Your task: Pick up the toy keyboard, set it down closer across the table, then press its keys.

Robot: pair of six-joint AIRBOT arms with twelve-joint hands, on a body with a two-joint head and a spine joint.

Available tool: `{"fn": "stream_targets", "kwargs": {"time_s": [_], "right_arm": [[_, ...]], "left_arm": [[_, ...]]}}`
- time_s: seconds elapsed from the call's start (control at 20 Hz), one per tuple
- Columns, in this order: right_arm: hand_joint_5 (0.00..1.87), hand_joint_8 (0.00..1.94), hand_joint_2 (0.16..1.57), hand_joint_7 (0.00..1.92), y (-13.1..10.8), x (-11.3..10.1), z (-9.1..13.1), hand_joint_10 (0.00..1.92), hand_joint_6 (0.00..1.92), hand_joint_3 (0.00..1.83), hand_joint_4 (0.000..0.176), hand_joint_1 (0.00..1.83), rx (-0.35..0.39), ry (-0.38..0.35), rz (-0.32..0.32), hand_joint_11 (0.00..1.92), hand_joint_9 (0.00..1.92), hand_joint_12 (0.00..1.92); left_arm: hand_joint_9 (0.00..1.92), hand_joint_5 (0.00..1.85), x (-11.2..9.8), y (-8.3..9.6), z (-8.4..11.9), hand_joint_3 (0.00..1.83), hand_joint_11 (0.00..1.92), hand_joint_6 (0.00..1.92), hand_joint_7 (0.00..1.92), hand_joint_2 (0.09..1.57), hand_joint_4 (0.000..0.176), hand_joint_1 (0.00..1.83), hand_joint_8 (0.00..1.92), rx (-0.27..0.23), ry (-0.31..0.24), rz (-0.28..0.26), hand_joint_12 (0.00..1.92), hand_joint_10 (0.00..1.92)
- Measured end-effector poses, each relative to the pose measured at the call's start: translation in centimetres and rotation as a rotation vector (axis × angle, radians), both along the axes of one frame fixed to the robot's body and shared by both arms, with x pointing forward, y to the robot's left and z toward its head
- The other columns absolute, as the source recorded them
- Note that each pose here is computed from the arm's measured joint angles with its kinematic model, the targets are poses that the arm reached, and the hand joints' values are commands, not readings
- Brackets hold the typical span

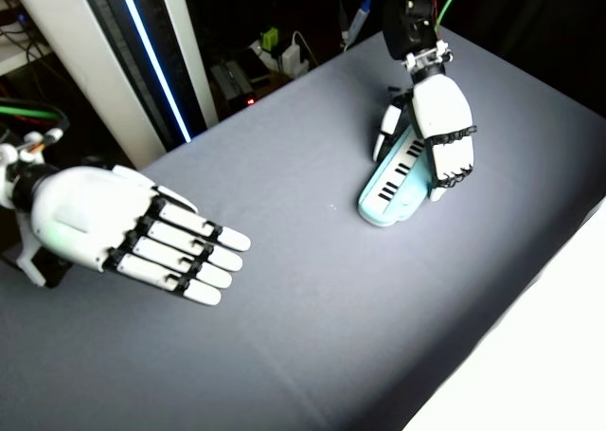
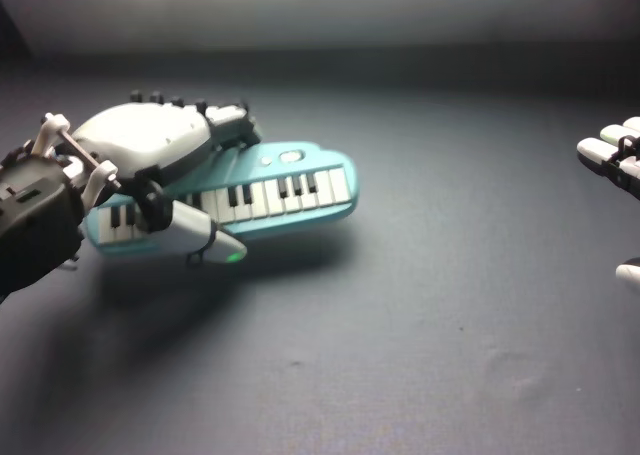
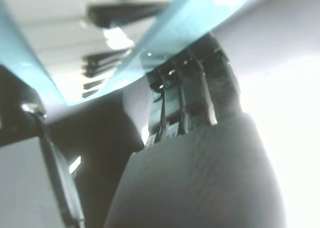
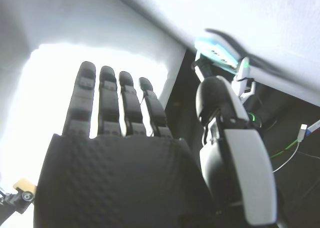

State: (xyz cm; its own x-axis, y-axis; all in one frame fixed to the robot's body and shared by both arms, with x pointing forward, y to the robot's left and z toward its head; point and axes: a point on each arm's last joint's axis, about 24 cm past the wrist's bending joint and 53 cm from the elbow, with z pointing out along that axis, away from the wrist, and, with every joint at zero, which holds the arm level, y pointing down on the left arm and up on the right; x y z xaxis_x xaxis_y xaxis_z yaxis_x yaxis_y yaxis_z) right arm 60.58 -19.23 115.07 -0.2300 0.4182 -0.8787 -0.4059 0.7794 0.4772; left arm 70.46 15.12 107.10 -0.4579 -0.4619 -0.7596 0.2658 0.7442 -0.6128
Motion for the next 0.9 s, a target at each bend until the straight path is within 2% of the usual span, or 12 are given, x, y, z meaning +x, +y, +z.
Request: {"fn": "stream_targets", "kwargs": {"time_s": [0.05, 0.1, 0.15, 0.2, 0.25, 0.35, 0.5, 0.65, 0.7, 0.75, 0.85, 0.9], "right_arm": [[0.0, 0.0, 1.38, 0.0, 0.0, 0.0, 0.0, 0.0, 0.0, 0.0, 0.009, 0.28, 0.002, 0.0, -0.001, 0.0, 0.0, 0.0], [0.0, 0.0, 1.38, 0.0, 0.0, 0.0, 0.1, 0.0, 0.0, 0.0, 0.008, 0.26, 0.004, -0.004, -0.001, 0.0, 0.0, 0.0], [0.0, 0.0, 1.38, 0.0, 0.0, 0.0, 0.2, 0.0, 0.0, 0.0, 0.021, 0.23, 0.007, -0.007, -0.001, 0.0, 0.0, 0.0], [0.0, 0.0, 1.38, 0.0, 0.1, -0.1, 0.3, 0.0, 0.0, 0.0, 0.022, 0.23, 0.013, -0.01, -0.001, 0.0, 0.0, 0.0], [0.0, 0.0, 1.38, 0.0, 0.1, -0.1, 0.5, 0.0, 0.0, 0.0, 0.023, 0.26, 0.017, -0.017, 0.0, 0.0, 0.0, 0.0], [0.0, 0.0, 1.38, 0.0, 0.1, -0.1, 0.6, 0.0, 0.0, 0.0, 0.009, 0.26, 0.019, -0.021, 0.001, 0.0, 0.0, 0.0], [0.0, 0.0, 1.39, 0.0, 0.1, -0.1, 0.8, 0.0, 0.0, 0.0, 0.004, 0.26, 0.027, -0.023, -0.001, 0.0, 0.0, 0.0], [0.0, 0.0, 1.41, 0.0, 0.2, -0.2, 0.9, 0.0, 0.0, 0.01, 0.0, 0.23, 0.031, -0.025, 0.0, 0.0, 0.0, 0.0], [0.0, 0.0, 1.43, 0.0, 0.3, -0.3, 1.0, 0.0, 0.0, 0.01, 0.0, 0.15, 0.035, -0.026, 0.001, 0.0, 0.0, 0.0], [0.0, 0.0, 1.45, 0.0, 0.4, -0.4, 1.2, 0.0, 0.0, 0.02, 0.0, 0.08, 0.037, -0.035, 0.007, 0.0, 0.0, 0.0], [0.0, 0.0, 1.45, 0.0, 0.5, -0.5, 1.6, 0.0, 0.0, 0.01, 0.0, 0.0, 0.046, -0.046, 0.012, 0.0, 0.0, 0.0], [0.0, 0.0, 1.45, 0.0, 0.6, -0.6, 1.7, 0.0, 0.0, 0.01, 0.011, 0.0, 0.051, -0.051, 0.015, 0.0, 0.0, 0.0]], "left_arm": [[0.34, 0.21, 0.0, -0.7, 0.5, 0.0, 0.36, 1.0, 0.23, 1.17, 0.0, 1.44, 1.0, -0.006, -0.015, -0.018, 1.81, 1.43], [0.3, 0.25, 0.0, -1.7, 1.0, 0.0, 0.31, 0.95, 0.29, 1.14, 0.0, 1.41, 0.8, -0.016, -0.028, -0.035, 1.7, 1.23], [0.34, 0.29, 0.1, -2.5, 1.2, 0.0, 0.39, 0.93, 0.34, 1.12, 0.0, 1.42, 0.79, -0.029, -0.032, -0.045, 1.72, 1.29], [0.61, 0.27, 0.2, -3.5, 1.5, 0.0, 0.53, 1.04, 0.3, 1.16, 0.0, 1.57, 1.06, -0.043, -0.038, -0.062, 1.82, 1.46], [0.5, 0.25, 0.4, -4.8, 1.4, 0.0, 0.64, 1.19, 0.26, 1.1, 0.0, 1.45, 1.28, -0.078, -0.028, -0.079, 1.89, 1.63], [0.35, 0.22, 0.4, -7.2, 1.5, 0.0, 0.41, 1.21, 0.23, 1.1, 0.0, 1.37, 1.23, -0.105, -0.022, -0.116, 1.82, 1.52], [0.33, 0.26, -0.3, -10.5, 1.1, 0.0, 0.39, 1.14, 0.24, 1.07, 0.0, 1.4, 1.29, -0.129, -0.008, -0.166, 1.79, 1.55], [0.37, 0.27, -0.5, -12.5, -0.2, 0.0, 0.48, 1.06, 0.26, 1.08, 0.0, 1.32, 1.08, -0.16, 0.042, -0.185, 1.71, 1.43], [0.23, 0.24, -0.6, -13.3, -0.8, 0.01, 0.3, 0.95, 0.22, 1.13, 0.0, 1.3, 0.8, -0.16, 0.061, -0.193, 1.67, 1.19], [0.24, 0.26, -0.9, -14.2, -1.1, 0.0, 0.29, 0.86, 0.27, 1.14, 0.0, 1.29, 0.65, -0.156, 0.074, -0.207, 1.65, 1.08], [0.31, 0.28, -1.4, -15.7, -1.4, 0.0, 0.35, 0.8, 0.36, 1.12, 0.0, 1.37, 0.45, -0.166, 0.083, -0.234, 1.57, 0.98], [0.35, 0.33, -1.7, -16.5, -1.7, 0.0, 0.29, 0.67, 0.4, 1.12, 0.0, 1.26, 0.34, -0.17, 0.095, -0.251, 1.49, 0.79]]}}
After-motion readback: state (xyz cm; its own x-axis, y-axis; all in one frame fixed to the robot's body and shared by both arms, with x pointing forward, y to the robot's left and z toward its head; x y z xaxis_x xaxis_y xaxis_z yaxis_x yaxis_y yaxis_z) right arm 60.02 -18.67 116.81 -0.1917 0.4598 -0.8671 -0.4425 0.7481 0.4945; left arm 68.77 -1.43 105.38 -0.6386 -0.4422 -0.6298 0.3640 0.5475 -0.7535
